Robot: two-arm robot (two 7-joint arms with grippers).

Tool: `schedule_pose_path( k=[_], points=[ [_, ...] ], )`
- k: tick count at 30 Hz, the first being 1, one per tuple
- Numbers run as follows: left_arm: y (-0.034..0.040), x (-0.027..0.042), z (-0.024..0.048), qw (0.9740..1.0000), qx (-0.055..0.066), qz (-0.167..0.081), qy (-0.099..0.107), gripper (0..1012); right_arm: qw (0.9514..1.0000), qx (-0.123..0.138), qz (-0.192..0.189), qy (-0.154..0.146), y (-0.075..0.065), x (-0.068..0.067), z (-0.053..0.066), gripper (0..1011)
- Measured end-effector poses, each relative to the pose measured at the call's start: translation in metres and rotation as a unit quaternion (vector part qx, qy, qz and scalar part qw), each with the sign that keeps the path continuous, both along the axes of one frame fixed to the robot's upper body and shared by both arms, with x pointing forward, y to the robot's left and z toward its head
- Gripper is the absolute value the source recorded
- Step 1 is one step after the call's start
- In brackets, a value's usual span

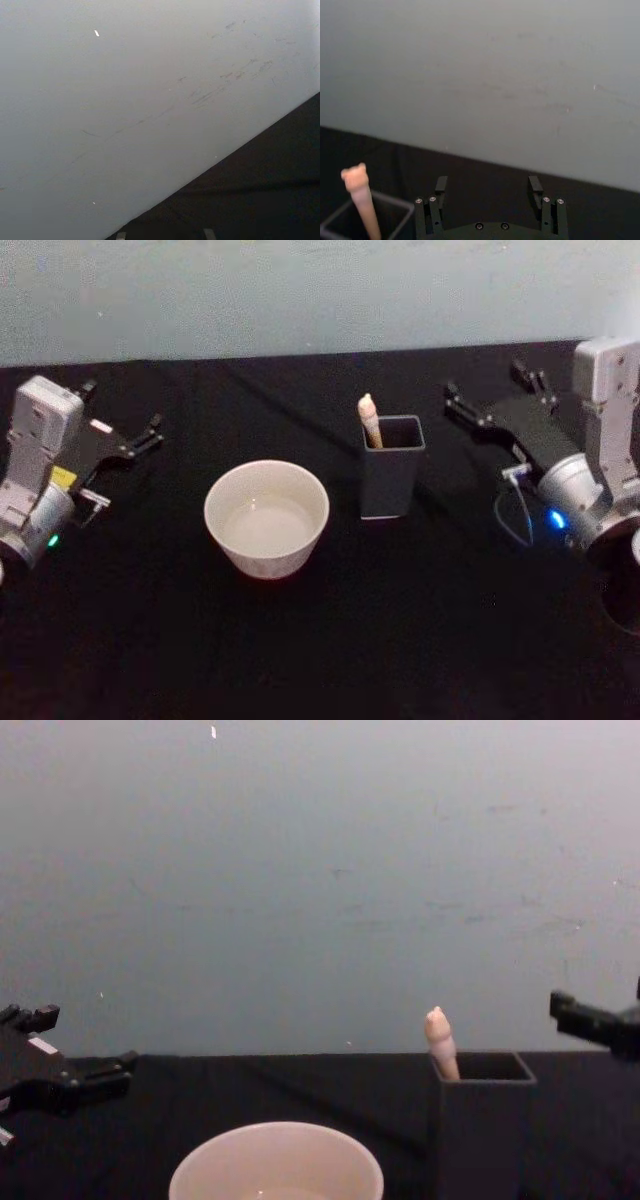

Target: Pick up the stirring spoon with one hand, stir inside the cup, then place it back in its original position.

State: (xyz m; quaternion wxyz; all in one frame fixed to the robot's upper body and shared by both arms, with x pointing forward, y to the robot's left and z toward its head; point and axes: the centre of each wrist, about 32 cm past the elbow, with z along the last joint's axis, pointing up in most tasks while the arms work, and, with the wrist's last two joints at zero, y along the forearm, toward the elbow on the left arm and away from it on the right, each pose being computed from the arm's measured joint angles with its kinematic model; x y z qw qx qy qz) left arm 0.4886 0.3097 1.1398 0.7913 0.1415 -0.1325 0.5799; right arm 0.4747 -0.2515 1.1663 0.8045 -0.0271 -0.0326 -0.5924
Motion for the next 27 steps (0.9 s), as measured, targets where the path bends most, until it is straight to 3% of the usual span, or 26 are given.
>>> schedule_pose_path(
  k=[11,27],
  points=[
    [0.0000,0.0000,0.0000,1.0000,0.000,0.000,0.000,1001,0.9983,-0.029,-0.001,0.050,-0.003,-0.007,-0.023,1003],
    [0.0000,0.0000,0.0000,1.0000,0.000,0.000,0.000,1001,0.9978,-0.035,-0.001,0.056,-0.002,-0.007,-0.025,1003]
  ],
)
